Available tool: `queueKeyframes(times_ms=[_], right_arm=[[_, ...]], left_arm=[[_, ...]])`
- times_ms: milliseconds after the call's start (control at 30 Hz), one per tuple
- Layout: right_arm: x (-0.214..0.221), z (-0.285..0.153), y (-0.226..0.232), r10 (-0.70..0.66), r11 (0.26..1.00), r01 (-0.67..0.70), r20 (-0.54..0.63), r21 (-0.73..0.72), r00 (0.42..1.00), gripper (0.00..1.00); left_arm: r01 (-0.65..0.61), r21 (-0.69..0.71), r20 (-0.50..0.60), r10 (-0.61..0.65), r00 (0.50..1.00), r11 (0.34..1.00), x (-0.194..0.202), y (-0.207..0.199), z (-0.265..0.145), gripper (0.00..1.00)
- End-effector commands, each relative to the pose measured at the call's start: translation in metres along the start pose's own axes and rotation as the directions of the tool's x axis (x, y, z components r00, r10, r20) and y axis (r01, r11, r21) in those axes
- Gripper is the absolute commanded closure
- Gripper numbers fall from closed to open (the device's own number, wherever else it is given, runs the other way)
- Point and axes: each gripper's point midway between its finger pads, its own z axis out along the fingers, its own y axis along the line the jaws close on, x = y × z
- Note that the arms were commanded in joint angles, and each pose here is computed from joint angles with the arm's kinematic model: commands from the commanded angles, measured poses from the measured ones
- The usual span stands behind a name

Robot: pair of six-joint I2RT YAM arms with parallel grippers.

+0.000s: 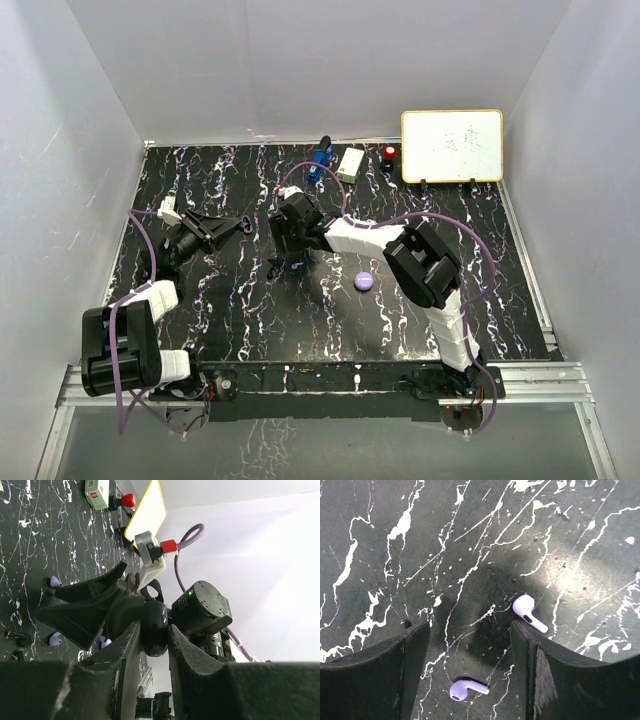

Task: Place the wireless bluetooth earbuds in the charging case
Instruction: Pick up the earbud from the center of the board.

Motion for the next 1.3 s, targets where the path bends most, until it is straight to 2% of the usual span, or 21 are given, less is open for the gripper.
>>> queueKeyframes(times_ms=[0,433,800,1267], right_arm=[[-0.042,-0.032,-0.002,-0.067,0.997,0.061,0.115,0.056,0.991,0.36],[-0.043,-0.029,-0.029,-0.176,0.975,0.160,0.088,0.156,0.981,0.39],[-0.046,-0.015,-0.041,-0.212,0.973,0.204,0.067,0.109,0.975,0.48],[-0.038,-0.003,-0.032,-0.237,0.972,0.236,0.039,0.017,0.971,0.52]], left_arm=[[-0.049,0.048,-0.007,0.050,0.999,0.998,0.003,-0.015,-0.006,1.00],[-0.046,0.046,-0.013,0.046,0.999,0.998,0.004,-0.016,-0.007,1.00],[-0.044,0.042,-0.018,0.045,0.999,0.998,0.003,-0.014,-0.006,1.00],[-0.041,0.047,-0.028,0.043,0.999,0.998,0.003,-0.016,-0.005,1.00]])
